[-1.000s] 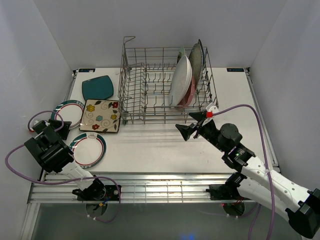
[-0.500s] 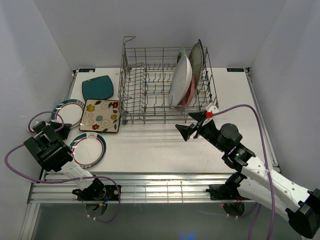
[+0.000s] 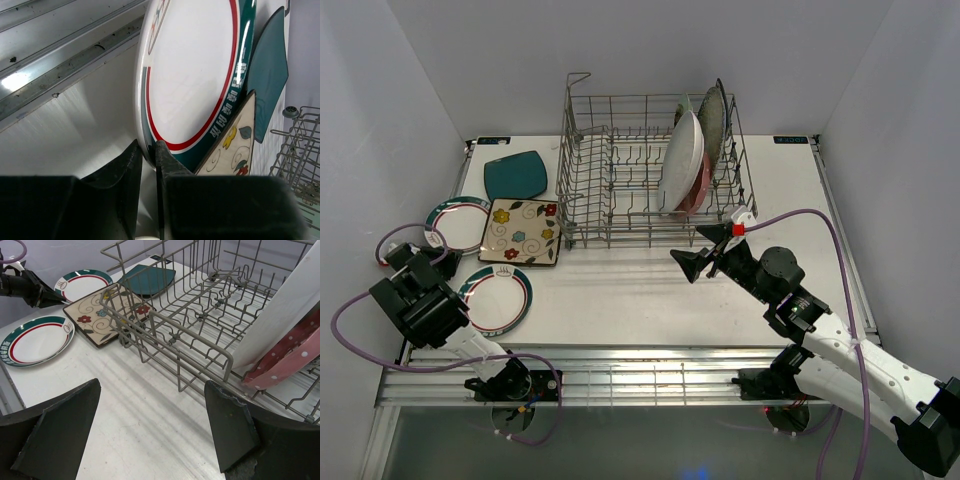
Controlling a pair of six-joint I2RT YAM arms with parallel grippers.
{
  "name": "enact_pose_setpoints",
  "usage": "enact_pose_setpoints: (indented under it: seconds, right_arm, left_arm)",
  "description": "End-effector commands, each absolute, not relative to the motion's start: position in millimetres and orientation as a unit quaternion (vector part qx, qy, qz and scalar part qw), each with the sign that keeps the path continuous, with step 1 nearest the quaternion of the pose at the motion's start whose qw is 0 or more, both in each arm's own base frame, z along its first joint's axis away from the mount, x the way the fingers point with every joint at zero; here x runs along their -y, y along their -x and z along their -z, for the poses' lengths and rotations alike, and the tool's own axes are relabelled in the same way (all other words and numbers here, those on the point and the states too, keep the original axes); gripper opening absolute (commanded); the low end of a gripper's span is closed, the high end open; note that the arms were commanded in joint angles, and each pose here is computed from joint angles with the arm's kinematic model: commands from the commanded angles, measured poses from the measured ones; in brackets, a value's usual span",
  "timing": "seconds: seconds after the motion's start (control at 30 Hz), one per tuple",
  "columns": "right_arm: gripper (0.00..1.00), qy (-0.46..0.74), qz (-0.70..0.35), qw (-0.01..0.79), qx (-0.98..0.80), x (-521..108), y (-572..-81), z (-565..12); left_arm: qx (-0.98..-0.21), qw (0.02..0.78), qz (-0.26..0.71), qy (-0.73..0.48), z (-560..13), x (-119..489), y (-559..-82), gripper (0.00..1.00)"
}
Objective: Load the plates into the dish rack
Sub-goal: Pick up the plate from the corner of the board.
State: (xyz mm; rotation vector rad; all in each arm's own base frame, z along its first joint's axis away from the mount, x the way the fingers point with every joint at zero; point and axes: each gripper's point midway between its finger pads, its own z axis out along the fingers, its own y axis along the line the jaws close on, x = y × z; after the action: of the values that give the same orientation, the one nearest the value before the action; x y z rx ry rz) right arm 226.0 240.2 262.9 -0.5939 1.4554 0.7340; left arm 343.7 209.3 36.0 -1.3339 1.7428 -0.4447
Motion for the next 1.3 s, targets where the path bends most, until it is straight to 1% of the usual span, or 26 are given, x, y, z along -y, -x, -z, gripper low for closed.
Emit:
enact_pose_setpoints:
  seconds: [0.0, 0.2, 0.27, 0.5, 0.8, 0.83, 0.87, 0.93, 1.27]
  right_arm:
    - [0.90, 0.256, -0.337, 0.661, -0.620, -242, -223, -280]
    - [0.90, 0.258, -0.338, 0.660, -0.620, -243, -224, -280]
    - [0.90, 0.257, -0.337, 0.659, -0.621, -244, -224, -279]
    - [0.90, 0.258, -0.337, 0.658, -0.622, -244, -224, -279]
    - [0.90, 0.259, -0.337, 0.657, -0.623, -244, -224, -278]
    - [0.90, 0.259, -0.337, 0.657, -0.623, -244, -224, -278]
    - [0.90, 0.259, -0.337, 0.656, -0.624, -244, -225, -277]
    - [0.90, 0.259, -0.338, 0.657, -0.623, -244, -224, -278]
    - [0.90, 0.260, -0.340, 0.659, -0.619, -244, -223, -281]
  left_arm:
    - [-0.693, 0.474, 0.176, 0.513, -65, -211, -344, 0.25]
    - [-0.687, 0.501, 0.165, 0.499, -84, -211, -342, 0.25]
    - [-0.686, 0.508, 0.158, 0.497, -87, -212, -340, 0.22]
    - [-0.681, 0.532, 0.145, 0.482, -105, -212, -337, 0.21]
    - [-0.673, 0.558, 0.121, 0.470, -124, -215, -331, 0.16]
    - [-0.673, 0.559, 0.121, 0.470, -124, -214, -330, 0.14]
    - [-0.672, 0.562, 0.120, 0.468, -127, -214, -330, 0.11]
    - [-0.671, 0.563, 0.121, 0.466, -129, -213, -330, 0.00]
    - [-0.660, 0.584, 0.111, 0.459, -146, -215, -325, 0.00]
